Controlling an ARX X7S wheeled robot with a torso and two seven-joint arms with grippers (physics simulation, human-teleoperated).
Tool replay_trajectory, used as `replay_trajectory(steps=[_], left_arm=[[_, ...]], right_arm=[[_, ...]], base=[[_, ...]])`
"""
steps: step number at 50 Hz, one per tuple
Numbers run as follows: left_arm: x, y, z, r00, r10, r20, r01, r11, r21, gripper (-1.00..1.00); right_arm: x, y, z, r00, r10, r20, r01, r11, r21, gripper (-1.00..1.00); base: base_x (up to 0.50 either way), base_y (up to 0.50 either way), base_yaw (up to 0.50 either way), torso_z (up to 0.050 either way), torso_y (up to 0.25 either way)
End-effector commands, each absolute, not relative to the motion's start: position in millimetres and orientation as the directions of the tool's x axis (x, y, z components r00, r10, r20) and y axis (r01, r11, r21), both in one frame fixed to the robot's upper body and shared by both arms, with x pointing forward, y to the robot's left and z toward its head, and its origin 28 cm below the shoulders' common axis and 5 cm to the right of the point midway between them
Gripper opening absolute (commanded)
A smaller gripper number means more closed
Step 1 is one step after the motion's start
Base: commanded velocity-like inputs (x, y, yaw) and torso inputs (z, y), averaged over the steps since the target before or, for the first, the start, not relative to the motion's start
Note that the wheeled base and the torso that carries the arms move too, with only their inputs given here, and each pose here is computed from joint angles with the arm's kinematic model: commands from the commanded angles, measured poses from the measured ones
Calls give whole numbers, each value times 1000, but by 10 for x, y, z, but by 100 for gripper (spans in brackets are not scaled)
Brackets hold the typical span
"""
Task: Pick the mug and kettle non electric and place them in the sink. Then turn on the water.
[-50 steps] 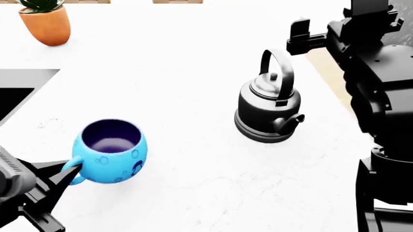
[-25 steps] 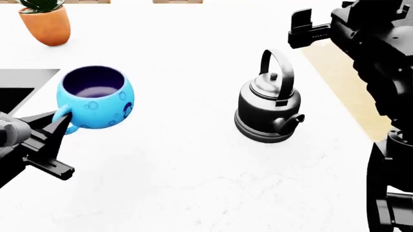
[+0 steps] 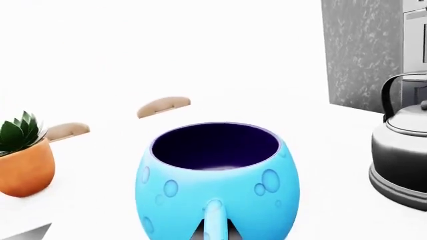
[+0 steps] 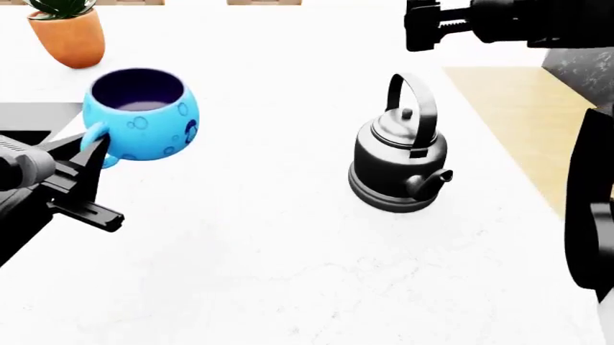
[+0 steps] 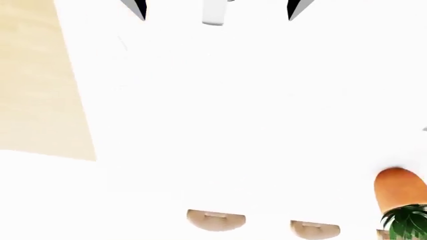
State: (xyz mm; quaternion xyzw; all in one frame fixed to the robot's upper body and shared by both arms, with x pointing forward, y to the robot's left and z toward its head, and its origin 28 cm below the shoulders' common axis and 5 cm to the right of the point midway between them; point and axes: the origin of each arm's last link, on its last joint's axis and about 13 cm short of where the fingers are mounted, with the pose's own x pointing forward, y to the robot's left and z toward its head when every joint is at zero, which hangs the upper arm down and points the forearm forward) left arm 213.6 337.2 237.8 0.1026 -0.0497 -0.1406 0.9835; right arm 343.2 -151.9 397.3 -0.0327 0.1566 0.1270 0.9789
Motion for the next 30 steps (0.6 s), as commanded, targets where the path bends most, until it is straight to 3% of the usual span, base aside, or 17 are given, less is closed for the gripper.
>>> replay_trajectory(steps=[1,30], left_arm=[[2147,3375,2378,956,-279,93,254,943,214,-100],[2101,3404,2340,956,-279,96,256,947,196,-100]], right_arm=[[3418,-1432,4031,871,309,-383,-318,947,40,100],[3768,-1477,3624,832,214,-512,-199,976,85,100]], base=[[0,0,0,0,0],[0,0,0,0,0]])
